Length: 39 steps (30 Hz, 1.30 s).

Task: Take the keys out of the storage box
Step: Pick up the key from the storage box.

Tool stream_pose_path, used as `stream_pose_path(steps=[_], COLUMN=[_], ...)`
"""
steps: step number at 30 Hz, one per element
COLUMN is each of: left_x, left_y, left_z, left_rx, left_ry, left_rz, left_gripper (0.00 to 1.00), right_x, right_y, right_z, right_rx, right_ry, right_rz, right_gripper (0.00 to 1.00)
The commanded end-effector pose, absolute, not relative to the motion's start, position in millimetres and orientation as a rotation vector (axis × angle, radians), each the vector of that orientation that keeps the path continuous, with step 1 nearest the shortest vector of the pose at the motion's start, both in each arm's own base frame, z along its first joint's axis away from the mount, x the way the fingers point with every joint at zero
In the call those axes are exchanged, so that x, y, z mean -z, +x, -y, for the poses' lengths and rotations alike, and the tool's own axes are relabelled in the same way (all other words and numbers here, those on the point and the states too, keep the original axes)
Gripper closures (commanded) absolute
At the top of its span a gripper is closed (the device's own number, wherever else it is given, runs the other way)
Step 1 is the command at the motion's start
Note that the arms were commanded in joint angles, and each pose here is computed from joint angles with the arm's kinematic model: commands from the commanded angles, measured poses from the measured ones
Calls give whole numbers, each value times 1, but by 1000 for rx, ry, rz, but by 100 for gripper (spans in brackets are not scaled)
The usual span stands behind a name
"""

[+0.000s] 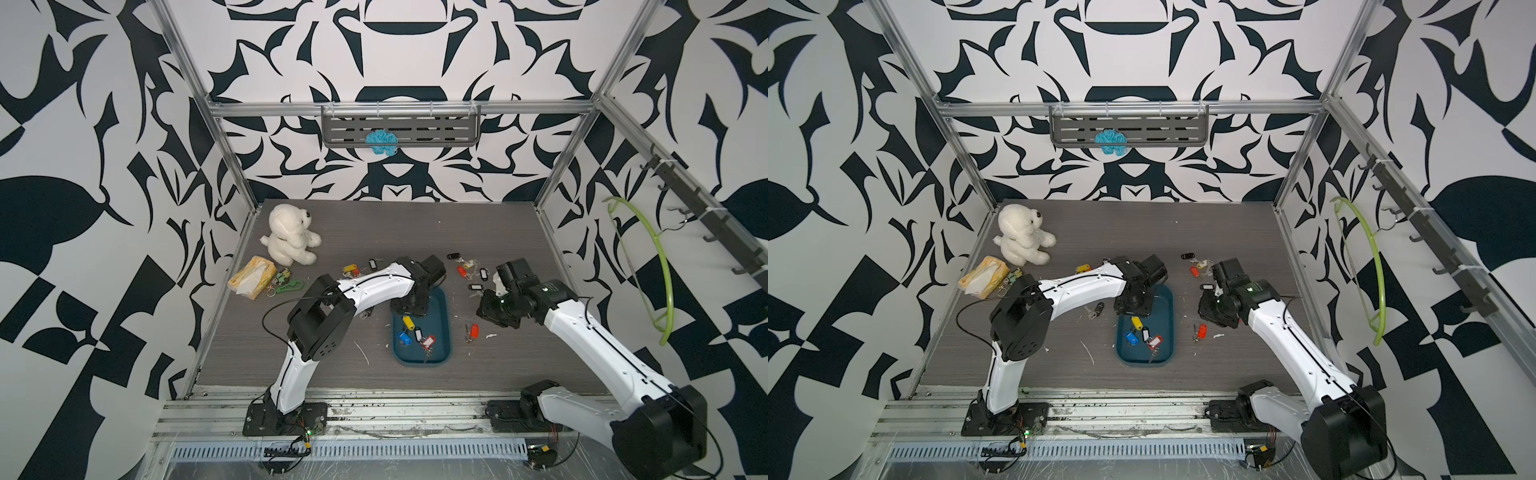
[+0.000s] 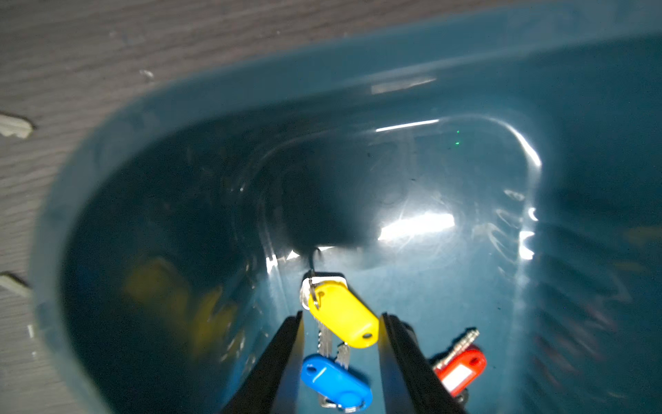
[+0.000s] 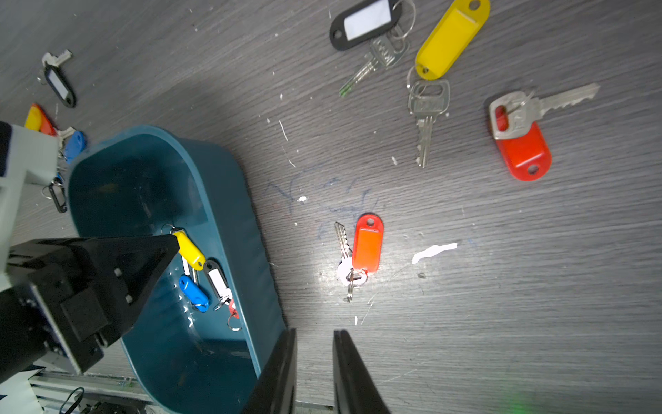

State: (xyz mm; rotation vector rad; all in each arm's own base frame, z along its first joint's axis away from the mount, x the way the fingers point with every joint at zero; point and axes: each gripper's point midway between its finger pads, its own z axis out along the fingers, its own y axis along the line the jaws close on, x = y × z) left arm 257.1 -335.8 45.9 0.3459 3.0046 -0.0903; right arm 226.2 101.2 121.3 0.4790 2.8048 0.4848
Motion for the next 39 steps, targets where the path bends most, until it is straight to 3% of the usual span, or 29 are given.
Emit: stream_pose_path(steps=[1,17,23,26,39], left_x=[-45,-23,-30,-40,-146], left_y=[260,260,260,261,273], left_z=[330,332,334,335,314], left_rx=[16,-31,-6,12,78], left_ry=[322,322,327,331,286], left_rz=[-3011,-3046,-3036,-3020,-2818], left_gripper=[60,76,91,100,100], right_x=[-119,-115,-116,-117,-129], right_y=[227,224,223,223,226], right_z=[-102,-100,-100,-100,-107], right_rx=[-495,-491,-492,-492,-555], right_ry=[450,428,434,434,429], right_rz=[-2805,-2819,-2818,-2816,-2802], right_gripper=[76,77,78,79,81])
